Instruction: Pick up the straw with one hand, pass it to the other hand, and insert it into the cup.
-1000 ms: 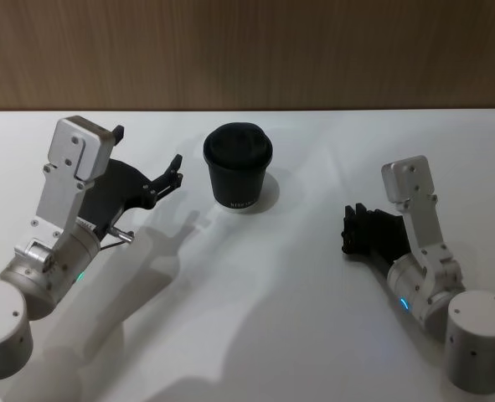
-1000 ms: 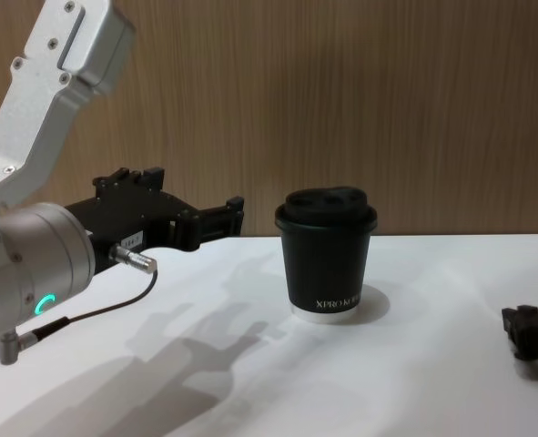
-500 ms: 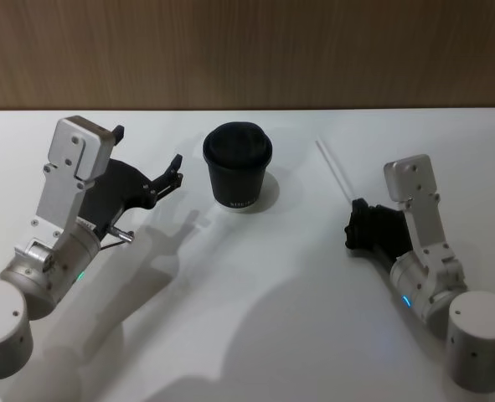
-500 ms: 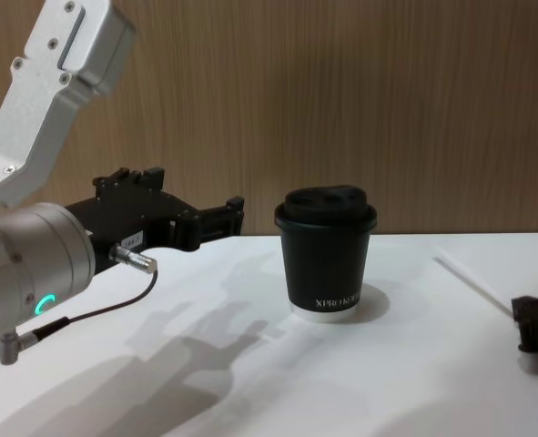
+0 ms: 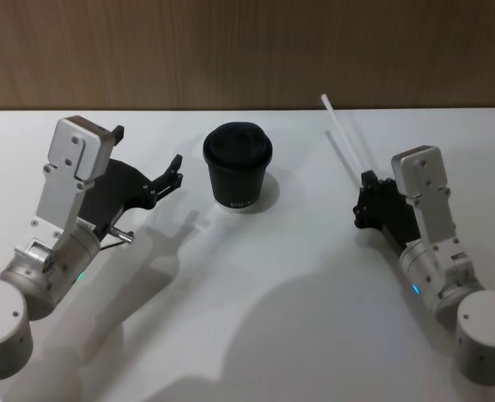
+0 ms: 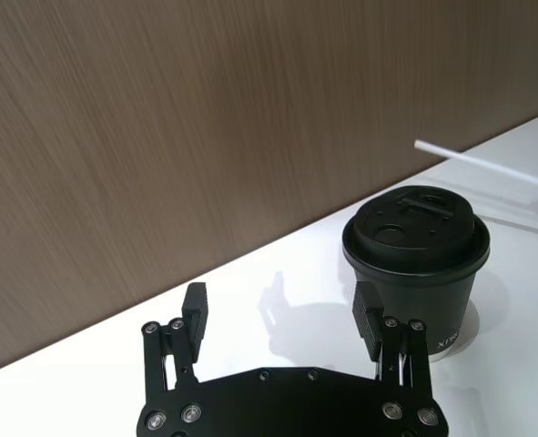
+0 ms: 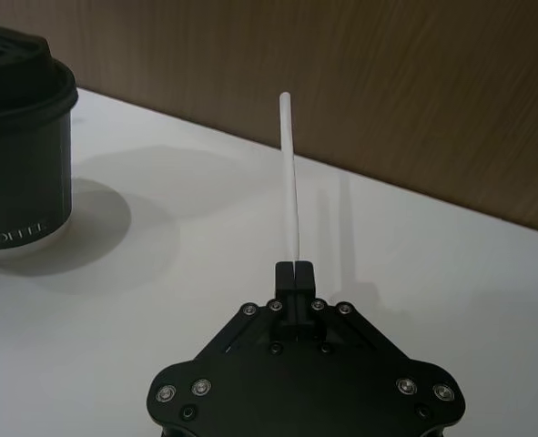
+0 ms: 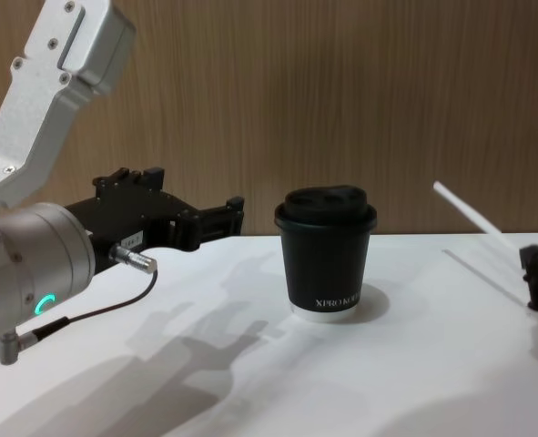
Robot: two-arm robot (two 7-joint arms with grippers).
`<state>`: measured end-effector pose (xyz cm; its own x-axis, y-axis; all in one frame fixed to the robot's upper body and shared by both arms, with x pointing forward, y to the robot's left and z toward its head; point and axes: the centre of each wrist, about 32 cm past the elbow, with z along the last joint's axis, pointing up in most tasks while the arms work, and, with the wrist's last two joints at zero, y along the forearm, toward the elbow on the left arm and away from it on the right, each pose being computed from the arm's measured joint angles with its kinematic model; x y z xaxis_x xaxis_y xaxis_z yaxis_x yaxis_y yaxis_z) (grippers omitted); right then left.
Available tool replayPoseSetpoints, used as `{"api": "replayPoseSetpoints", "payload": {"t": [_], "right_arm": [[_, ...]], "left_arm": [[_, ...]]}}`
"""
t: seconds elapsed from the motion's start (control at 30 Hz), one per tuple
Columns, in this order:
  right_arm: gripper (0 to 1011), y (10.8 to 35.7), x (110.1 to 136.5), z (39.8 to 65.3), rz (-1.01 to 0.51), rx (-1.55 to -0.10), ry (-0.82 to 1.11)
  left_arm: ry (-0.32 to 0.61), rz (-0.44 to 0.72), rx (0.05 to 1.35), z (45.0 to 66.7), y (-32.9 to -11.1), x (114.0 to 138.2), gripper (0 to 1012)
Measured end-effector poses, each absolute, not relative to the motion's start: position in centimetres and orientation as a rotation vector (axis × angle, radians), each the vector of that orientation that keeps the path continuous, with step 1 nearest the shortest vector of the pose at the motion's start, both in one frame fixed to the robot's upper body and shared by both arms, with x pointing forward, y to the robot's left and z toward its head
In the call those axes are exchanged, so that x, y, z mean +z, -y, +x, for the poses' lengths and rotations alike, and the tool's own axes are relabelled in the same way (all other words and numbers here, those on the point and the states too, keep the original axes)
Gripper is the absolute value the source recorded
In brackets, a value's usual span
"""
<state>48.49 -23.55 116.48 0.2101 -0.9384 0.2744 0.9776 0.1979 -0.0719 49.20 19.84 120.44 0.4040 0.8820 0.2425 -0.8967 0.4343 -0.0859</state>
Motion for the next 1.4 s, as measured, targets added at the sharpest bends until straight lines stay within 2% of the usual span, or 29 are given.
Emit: {"api": "replayPoseSetpoints", "payload": {"t": [0.57, 0.97, 1.4], "right_arm": [[3, 25.6, 117.2, 49.0, -0.093, -1.226, 0.415], [3, 27.1, 118.1, 49.4, 0.060, -1.053, 0.509], [3, 27.6, 119.0, 50.0, 0.192, -0.860, 0.545]], "left_arm": [[0.268, 0.061, 1.124, 49.2, -19.8, 120.4, 1003], [0.268, 0.061, 1.124, 49.2, -19.8, 120.4, 1003], [0.268, 0.061, 1.124, 49.2, -19.8, 120.4, 1003]]}}
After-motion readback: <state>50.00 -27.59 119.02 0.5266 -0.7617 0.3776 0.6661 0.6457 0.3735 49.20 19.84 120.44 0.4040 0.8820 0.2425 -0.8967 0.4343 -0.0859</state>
